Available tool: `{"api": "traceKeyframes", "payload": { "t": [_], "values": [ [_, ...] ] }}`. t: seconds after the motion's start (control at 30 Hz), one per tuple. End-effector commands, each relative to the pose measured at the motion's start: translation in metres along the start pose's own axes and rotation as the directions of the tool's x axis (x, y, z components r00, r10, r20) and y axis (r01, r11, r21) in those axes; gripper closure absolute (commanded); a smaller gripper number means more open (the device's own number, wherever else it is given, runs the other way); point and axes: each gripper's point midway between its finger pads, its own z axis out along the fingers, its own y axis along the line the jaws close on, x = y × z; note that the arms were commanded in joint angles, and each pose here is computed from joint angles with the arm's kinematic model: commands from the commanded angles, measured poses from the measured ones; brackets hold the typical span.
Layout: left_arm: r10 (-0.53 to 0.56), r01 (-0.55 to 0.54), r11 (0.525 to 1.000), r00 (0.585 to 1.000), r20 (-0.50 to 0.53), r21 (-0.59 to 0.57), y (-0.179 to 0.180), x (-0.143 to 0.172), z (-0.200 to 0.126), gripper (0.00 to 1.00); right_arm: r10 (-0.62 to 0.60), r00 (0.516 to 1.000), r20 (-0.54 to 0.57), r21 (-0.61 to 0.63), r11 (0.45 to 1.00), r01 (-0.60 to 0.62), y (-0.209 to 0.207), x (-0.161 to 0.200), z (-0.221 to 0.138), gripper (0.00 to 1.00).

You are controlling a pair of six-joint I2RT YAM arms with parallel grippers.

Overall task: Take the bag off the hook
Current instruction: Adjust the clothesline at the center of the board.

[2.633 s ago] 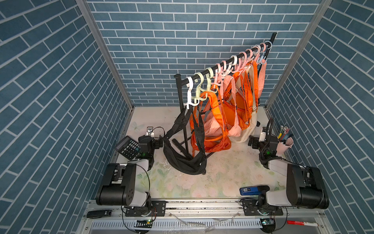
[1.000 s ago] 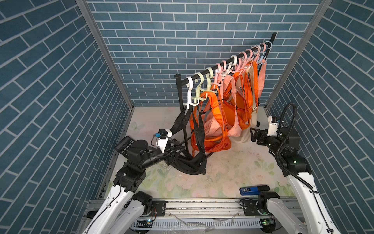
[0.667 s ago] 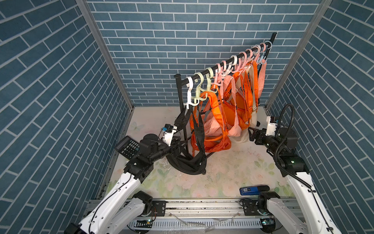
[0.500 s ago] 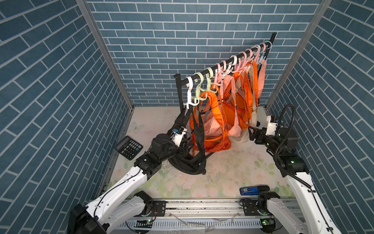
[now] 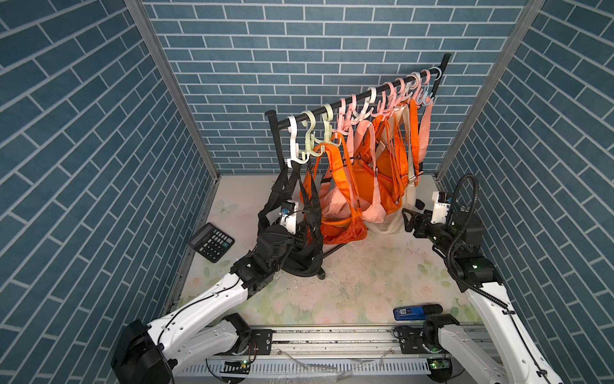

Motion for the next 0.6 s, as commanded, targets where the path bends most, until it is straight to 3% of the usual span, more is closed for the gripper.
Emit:
{"api": "traceKeyframes", "payload": {
  "t": [0.0,0.1,0.37,0.57],
  "values": [
    [0.025,-0.013,0.981,0.998,0.062,-0.195,0.023,-0.011,-0.002,0.48,0.025,0.999,0.032,-0.011,1.0,-0.024,0.003,-0.005,-0.001,0.15],
    [0.028,-0.006,0.972,0.995,0.093,-0.233,0.024,-0.016,-0.009,0.47,0.021,0.999,0.028,-0.013,1.0,-0.021,0.004,-0.003,0.0,0.15],
    [0.006,0.011,0.982,0.996,0.091,-0.19,0.013,-0.005,-0.024,0.47,0.021,0.999,0.025,-0.031,0.999,-0.021,0.007,-0.002,0.001,0.15],
    [0.017,0.01,0.96,0.995,0.095,-0.28,0.027,0.003,-0.03,0.47,0.035,0.999,0.02,-0.053,0.998,-0.034,0.011,-0.001,0.003,0.15]
  ]
}}
